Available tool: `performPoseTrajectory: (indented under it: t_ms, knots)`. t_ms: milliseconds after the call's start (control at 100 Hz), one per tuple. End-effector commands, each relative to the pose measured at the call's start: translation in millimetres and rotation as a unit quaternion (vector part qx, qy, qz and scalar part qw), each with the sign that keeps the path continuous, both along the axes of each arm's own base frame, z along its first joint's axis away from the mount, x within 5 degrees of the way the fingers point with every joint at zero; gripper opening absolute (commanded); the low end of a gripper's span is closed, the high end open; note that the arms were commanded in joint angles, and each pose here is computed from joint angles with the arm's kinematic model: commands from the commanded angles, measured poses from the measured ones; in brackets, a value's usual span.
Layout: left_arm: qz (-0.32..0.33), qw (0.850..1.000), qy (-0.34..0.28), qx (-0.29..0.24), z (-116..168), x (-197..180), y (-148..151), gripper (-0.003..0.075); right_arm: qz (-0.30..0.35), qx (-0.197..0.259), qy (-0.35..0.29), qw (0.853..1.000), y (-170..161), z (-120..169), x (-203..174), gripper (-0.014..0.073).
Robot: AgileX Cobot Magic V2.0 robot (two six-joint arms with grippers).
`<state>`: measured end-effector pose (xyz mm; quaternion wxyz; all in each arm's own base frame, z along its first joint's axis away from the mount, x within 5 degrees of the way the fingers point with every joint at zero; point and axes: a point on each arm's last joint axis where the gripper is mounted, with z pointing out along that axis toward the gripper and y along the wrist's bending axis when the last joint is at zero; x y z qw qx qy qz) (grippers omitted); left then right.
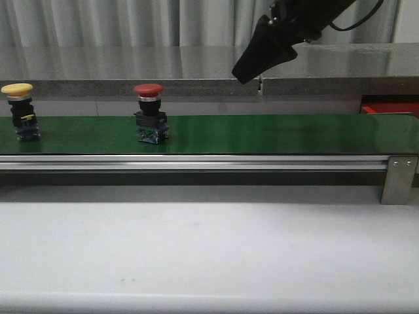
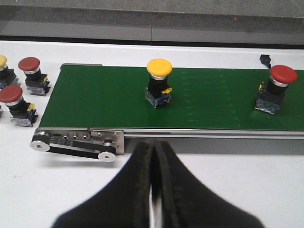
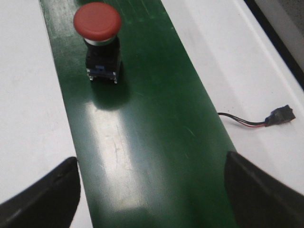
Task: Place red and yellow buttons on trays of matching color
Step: 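Lower the right gripper onto the red button and grasp it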
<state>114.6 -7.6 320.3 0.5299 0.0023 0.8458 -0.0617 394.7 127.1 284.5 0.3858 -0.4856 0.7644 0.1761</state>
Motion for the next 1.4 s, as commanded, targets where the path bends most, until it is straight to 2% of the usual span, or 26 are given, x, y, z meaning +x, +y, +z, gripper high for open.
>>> performPoseTrajectory:
  t_ms: [0,420,950,1240,1390]
  knots:
    - [0.008,0.999,-0.049,-0.01,15,2,0,-0.002,-0.008,0.037,-0.04,0.998,2,30,-3,0.0613]
    - [0.008,0.999,-0.049,-0.01,15,2,0,-0.002,-0.011,0.051,-0.028,0.998,3,29,-2,0.0613]
    - [0.008,0.999,-0.049,-0.01,15,2,0,-0.002,-0.012,0.051,-0.005,0.999,6,6,8,0.0613]
    - [0.008,0.999,-0.049,-0.01,15,2,0,-0.002,0.026,0.096,0.015,0.995,14,-2,9,0.0613]
    - [0.008,0.999,-0.049,-0.01,15,2,0,-0.002,0.036,0.095,0.011,0.995,15,-2,8,0.0613]
